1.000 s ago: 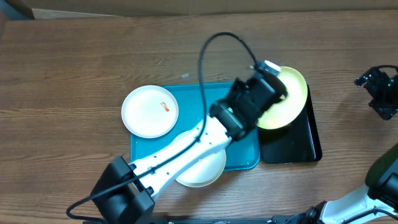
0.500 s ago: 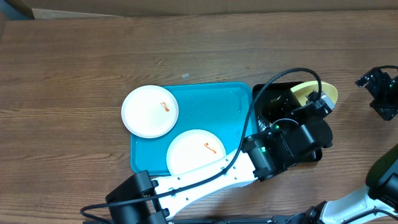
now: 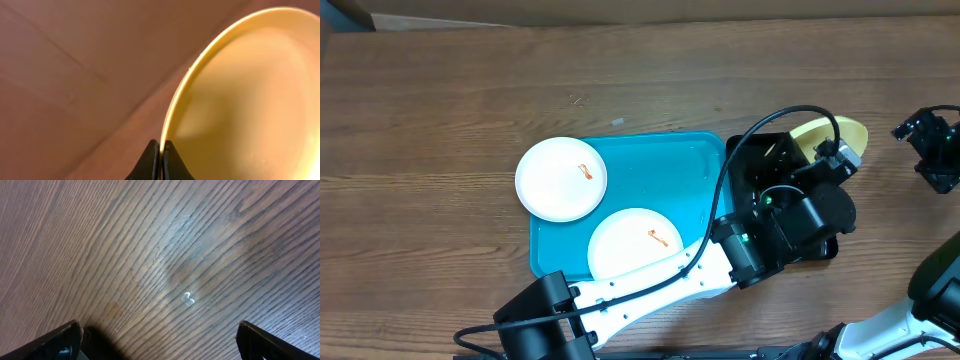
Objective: Clean dirty plates on tray and stack at the side
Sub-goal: 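Lower the yellow plate onto the table left of the tray and release, then move the left gripper to the lower white plate's left rim, then grip the white plate rim with the left gripper and pull it left, then lower the right gripper onto the sponge in the black tray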
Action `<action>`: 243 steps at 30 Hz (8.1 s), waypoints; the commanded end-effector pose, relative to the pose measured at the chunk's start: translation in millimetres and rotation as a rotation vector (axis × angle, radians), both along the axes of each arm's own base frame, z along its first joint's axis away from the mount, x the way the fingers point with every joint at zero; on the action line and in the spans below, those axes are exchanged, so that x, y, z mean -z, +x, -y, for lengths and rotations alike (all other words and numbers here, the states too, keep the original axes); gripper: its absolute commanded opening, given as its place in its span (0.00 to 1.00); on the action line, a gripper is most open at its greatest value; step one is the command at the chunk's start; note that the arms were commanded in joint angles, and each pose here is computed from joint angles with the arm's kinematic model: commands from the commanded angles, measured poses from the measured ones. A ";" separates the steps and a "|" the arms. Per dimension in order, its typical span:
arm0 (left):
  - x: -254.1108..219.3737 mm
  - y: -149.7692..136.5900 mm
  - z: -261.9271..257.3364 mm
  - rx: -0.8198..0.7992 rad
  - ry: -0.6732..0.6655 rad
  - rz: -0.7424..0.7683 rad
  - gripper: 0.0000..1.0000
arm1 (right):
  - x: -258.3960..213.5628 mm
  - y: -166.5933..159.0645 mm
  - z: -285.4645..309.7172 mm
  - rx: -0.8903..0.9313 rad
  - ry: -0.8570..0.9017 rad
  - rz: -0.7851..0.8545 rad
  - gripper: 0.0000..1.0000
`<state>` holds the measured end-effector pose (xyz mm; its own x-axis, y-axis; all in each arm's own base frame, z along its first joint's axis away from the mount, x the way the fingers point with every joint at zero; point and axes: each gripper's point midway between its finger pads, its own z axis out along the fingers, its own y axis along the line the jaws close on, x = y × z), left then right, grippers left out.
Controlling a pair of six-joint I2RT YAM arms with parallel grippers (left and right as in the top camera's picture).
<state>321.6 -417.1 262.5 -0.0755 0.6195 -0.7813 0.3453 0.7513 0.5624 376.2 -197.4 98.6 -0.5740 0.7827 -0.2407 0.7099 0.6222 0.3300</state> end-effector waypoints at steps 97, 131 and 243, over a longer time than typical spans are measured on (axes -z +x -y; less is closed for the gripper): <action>108.6 -90.9 -340.1 -0.833 -0.482 -1.302 0.54 | -9.2 5.6 1.7 0.000 -0.010 0.026 1.00; 242.6 -130.1 -316.5 -0.822 -0.536 -1.385 0.31 | -9.2 5.6 1.7 0.000 -0.010 0.026 1.00; 243.2 -7.5 -242.8 -0.690 -0.517 -1.098 0.20 | -33.2 32.6 -41.0 -0.107 0.230 0.218 1.00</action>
